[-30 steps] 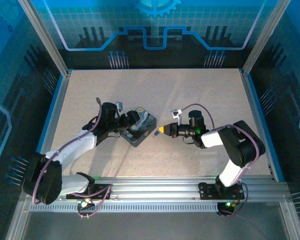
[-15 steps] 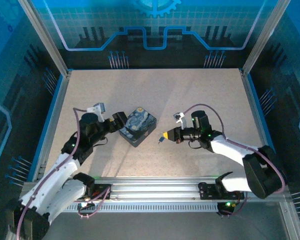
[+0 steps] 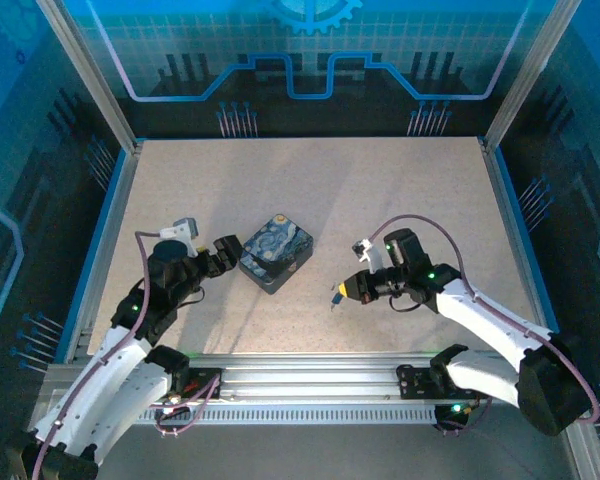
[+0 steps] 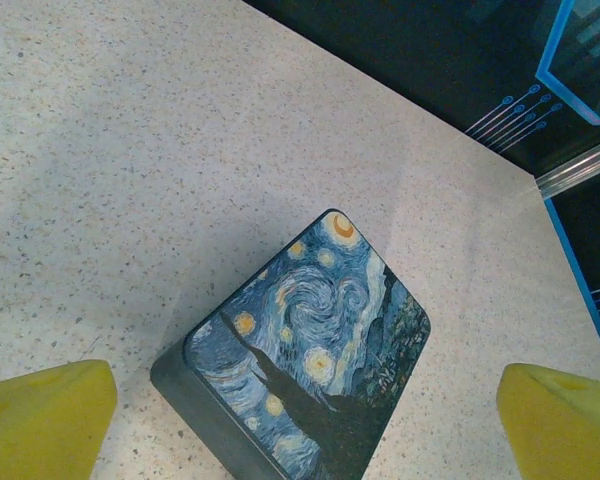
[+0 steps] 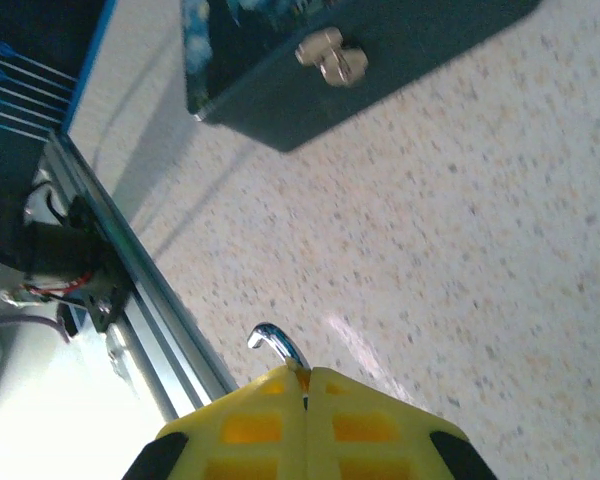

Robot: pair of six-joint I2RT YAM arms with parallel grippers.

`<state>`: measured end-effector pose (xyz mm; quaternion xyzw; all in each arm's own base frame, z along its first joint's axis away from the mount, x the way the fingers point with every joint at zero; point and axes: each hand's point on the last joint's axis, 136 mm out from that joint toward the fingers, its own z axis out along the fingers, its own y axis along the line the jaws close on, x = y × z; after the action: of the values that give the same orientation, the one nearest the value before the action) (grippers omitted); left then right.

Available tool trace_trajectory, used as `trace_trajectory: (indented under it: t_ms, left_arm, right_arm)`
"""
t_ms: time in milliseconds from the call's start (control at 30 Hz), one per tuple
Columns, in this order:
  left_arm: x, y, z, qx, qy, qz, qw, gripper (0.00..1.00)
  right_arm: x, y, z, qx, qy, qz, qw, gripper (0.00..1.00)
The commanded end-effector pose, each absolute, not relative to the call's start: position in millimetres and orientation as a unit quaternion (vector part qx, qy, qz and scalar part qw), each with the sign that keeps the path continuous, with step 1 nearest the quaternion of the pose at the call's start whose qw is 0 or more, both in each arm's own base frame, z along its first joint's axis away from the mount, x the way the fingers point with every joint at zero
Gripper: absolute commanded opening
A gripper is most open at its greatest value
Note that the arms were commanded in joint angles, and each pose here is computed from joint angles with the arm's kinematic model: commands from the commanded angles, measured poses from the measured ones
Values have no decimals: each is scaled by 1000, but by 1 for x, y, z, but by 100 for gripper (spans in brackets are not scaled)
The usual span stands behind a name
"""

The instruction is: Unlock a padlock with a key

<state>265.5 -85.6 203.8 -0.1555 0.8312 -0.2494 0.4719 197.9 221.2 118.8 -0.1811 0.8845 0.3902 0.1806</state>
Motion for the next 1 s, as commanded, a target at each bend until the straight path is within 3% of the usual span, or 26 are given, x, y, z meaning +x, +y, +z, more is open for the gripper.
trace_trajectory:
  t_ms: [0,967]
  left_arm:
    - [262,-77,193,-157,839,-227,469,99]
    - [263,-76,185,-158,848,-216,458,99]
  right_arm:
    - [185,215,100,-180,901,366,145,1]
    - [201,233,25,-151,921,357,46,3]
